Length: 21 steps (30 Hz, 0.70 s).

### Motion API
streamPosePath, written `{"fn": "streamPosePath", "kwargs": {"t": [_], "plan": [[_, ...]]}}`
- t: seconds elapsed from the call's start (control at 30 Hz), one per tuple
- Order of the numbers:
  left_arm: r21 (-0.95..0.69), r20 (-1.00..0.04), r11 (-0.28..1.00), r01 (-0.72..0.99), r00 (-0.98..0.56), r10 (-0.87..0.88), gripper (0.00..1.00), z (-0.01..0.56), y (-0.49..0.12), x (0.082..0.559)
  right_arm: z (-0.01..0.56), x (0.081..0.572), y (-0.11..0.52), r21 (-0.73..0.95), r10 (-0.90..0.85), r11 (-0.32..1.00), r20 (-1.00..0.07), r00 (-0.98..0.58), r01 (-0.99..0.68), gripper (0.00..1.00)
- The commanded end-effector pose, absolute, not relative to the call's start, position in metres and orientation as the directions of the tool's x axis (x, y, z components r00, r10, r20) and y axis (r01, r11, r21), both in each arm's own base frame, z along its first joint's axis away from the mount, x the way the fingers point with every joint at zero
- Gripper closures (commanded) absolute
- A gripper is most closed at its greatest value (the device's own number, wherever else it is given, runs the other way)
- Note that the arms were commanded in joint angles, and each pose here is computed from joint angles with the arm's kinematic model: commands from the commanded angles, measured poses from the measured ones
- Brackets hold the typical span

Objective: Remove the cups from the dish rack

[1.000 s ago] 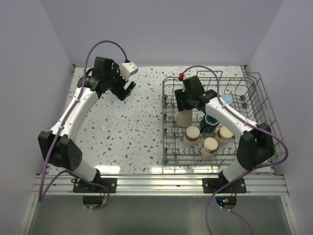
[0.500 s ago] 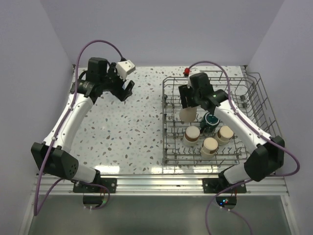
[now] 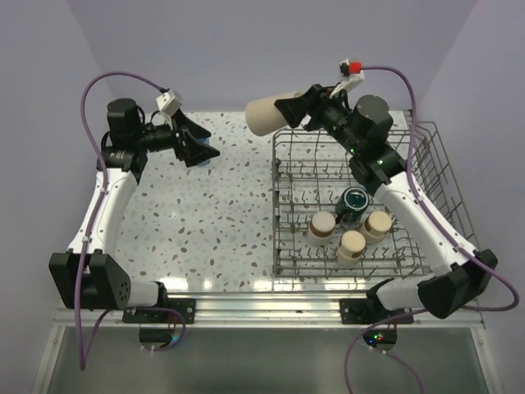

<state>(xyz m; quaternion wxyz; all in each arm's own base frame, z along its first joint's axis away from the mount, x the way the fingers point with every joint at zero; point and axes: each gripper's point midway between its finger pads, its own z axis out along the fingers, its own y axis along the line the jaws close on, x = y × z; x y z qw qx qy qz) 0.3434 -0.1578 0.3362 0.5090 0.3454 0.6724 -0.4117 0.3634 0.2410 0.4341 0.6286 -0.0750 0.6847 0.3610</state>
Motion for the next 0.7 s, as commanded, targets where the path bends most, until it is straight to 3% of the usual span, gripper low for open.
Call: {"fn": "streamPosePath", "kwargs": {"t": [0.0,0.23,0.5,0.67], "plan": [[-0.171,-0.985,0.221,0.96,-0.163,-0.055,0.14,0.382,-0.174,0.306,0.492,0.36,0.278,0.491,0.557,0.498,-0.813,-0.171,-0.715,0.87],[-0.149,-0.98,0.248,0.957,-0.11,-0.165,0.14,0.409,-0.175,0.306,0.496,0.36,0.309,0.534,0.604,0.386,-0.763,-0.231,-0.752,0.87],[-0.261,-0.952,0.269,0.927,-0.202,-0.228,0.18,0.407,-0.174,0.332,0.482,0.355,0.331,0.558,0.594,0.334,-0.751,-0.29,-0.76,0.87],[-0.21,-0.959,0.258,0.943,-0.147,-0.243,0.21,0.421,-0.175,0.326,0.475,0.356,0.339,0.579,0.597,0.306,-0.735,-0.322,-0.756,0.87]]}}
